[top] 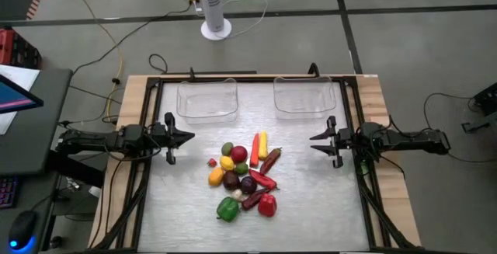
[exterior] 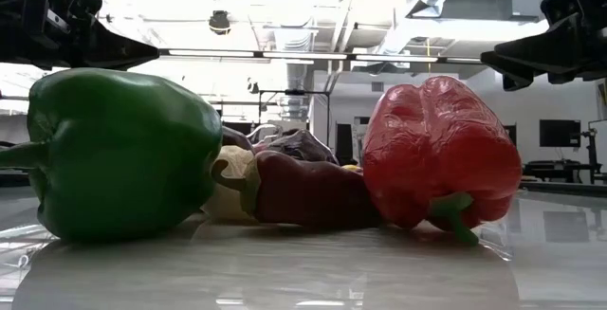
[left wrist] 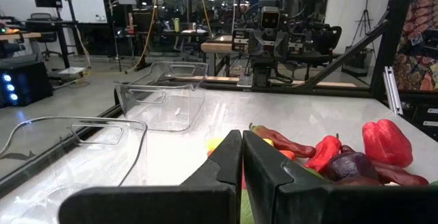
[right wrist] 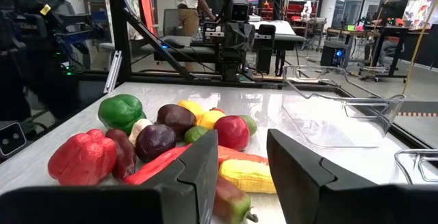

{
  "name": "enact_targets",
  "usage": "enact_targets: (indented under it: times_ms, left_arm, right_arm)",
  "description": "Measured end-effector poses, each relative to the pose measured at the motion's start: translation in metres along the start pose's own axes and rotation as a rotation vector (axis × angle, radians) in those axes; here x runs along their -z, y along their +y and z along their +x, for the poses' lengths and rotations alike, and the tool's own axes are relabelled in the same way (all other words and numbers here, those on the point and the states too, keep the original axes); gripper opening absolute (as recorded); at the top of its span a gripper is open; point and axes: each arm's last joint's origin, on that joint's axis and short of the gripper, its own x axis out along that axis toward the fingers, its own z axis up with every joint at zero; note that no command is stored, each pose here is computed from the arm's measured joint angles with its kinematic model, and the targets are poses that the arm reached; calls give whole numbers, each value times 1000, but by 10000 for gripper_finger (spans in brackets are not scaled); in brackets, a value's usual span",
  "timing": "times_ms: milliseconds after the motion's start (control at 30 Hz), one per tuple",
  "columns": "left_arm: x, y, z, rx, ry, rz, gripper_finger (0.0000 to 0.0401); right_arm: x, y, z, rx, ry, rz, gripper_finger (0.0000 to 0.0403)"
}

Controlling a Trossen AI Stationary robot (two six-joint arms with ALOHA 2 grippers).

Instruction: Sort produce into baskets

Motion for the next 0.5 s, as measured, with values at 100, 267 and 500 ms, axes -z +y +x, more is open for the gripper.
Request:
enact_targets:
  times_ms: [100,267,500]
  left_arm:
    - [0,0,0,0,0,0,0]
    - [0,0,0,0,-1,0,0]
    - [-1,0,0,-5,-8,67,0]
  right_arm:
    - [0,0,0,0,0,0,154]
    - [0,0,0,0,1,0,154]
    - [0,0,0,0,0,0,154]
